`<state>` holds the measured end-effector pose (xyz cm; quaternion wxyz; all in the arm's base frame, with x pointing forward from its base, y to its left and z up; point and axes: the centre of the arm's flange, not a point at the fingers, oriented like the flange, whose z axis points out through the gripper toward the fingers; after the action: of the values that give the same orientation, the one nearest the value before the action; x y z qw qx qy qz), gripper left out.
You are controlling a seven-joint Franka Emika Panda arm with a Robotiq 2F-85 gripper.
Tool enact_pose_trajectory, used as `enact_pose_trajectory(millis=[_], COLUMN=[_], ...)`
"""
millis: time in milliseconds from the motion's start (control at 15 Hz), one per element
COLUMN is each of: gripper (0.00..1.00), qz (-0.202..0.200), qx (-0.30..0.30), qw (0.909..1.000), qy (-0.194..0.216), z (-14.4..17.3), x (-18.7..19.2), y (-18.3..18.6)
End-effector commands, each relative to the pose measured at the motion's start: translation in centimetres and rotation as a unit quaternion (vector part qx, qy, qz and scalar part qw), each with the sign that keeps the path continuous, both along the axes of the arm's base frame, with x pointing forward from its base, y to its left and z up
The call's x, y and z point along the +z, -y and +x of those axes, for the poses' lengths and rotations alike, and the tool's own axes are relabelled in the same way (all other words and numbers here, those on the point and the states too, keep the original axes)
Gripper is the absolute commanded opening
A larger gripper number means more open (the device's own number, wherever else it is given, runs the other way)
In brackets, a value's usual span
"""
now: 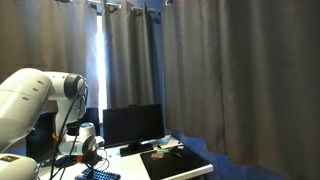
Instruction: Press one black key on the keyboard
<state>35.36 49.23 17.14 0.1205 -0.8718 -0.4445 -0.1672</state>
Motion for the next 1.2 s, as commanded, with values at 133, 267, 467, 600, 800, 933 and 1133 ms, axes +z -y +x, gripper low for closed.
enact_pose_trajectory(millis=[133,267,467,600,800,933,1133], gripper=[0.00,0.00,0.00,0.00,0.00,0.00,0.26], qz=[-0.022,-0.023,-0.012,-0.004,0.006,0.012,0.023], qx=[0.001,0.000,-0.003,-0.002,0.000,0.000,-0.004], qw=[0.9997,0.9996,0.9998,0.9999,0.9998,0.9998,0.9996], qy=[-0.012,-0.013,-0.013,-0.014,-0.018,-0.018,-0.014], z=[-0.3,-0.2,0.0,0.1,0.1,0.0,0.3], x=[-1.1,-1.0,-0.2,0.7,1.8,2.7,4.0], y=[-0.9,-0.9,-0.9,-0.8,-0.5,-0.4,-0.2])
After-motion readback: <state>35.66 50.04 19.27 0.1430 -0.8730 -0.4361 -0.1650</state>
